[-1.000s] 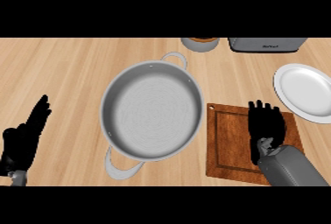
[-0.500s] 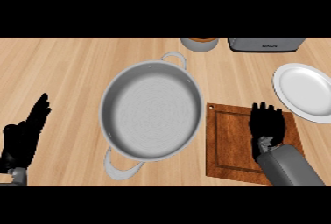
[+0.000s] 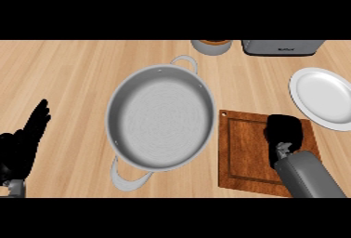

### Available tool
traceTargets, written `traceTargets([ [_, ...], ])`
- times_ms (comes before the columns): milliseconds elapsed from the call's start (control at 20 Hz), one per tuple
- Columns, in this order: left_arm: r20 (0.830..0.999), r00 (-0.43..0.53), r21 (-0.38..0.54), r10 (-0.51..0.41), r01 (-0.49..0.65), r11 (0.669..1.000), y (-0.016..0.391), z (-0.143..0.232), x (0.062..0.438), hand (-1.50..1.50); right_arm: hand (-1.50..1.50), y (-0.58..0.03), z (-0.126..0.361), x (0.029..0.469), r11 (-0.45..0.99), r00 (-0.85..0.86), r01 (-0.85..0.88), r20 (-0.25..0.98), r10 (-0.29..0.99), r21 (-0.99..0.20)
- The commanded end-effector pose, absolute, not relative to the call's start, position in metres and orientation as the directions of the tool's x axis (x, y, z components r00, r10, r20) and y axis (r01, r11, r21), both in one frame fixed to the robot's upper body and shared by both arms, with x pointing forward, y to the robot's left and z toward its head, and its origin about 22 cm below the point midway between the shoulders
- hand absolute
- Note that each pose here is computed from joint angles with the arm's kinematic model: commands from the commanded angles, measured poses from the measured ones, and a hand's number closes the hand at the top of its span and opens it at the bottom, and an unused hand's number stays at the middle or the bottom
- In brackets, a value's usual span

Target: Pick the sweet potato from the cutting board and place it in the pot

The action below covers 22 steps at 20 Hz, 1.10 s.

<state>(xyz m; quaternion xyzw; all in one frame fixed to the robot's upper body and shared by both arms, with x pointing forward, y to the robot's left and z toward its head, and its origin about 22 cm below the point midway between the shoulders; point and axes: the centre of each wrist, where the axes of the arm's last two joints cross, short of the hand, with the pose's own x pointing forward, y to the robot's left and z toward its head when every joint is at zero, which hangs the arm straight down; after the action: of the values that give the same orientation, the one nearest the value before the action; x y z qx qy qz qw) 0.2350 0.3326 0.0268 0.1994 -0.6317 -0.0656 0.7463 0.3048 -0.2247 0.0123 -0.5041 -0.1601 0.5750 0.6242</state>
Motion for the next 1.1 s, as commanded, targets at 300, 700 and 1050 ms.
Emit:
traceTargets([
  [300,0.915,0.201,0.381,-0.35,-0.14,0.914,0.324,0.044,0.225,0.0,1.5,-0.235,-0.005,0.3,-0.21,0.235,-0.543,-0.387,0.892,-0.813],
  [700,0.921,0.151,0.373,-0.358,-0.081,0.924,0.313,0.025,0.241,0.0,1.5,-0.072,0.026,0.267,-0.009,-0.059,-0.489,0.023,0.998,-0.873],
  [1050,0.921,0.135,0.372,-0.366,-0.024,0.928,0.305,0.031,0.251,0.0,1.5,-0.015,0.054,0.232,0.051,-0.12,-0.345,0.098,0.988,-0.937],
])
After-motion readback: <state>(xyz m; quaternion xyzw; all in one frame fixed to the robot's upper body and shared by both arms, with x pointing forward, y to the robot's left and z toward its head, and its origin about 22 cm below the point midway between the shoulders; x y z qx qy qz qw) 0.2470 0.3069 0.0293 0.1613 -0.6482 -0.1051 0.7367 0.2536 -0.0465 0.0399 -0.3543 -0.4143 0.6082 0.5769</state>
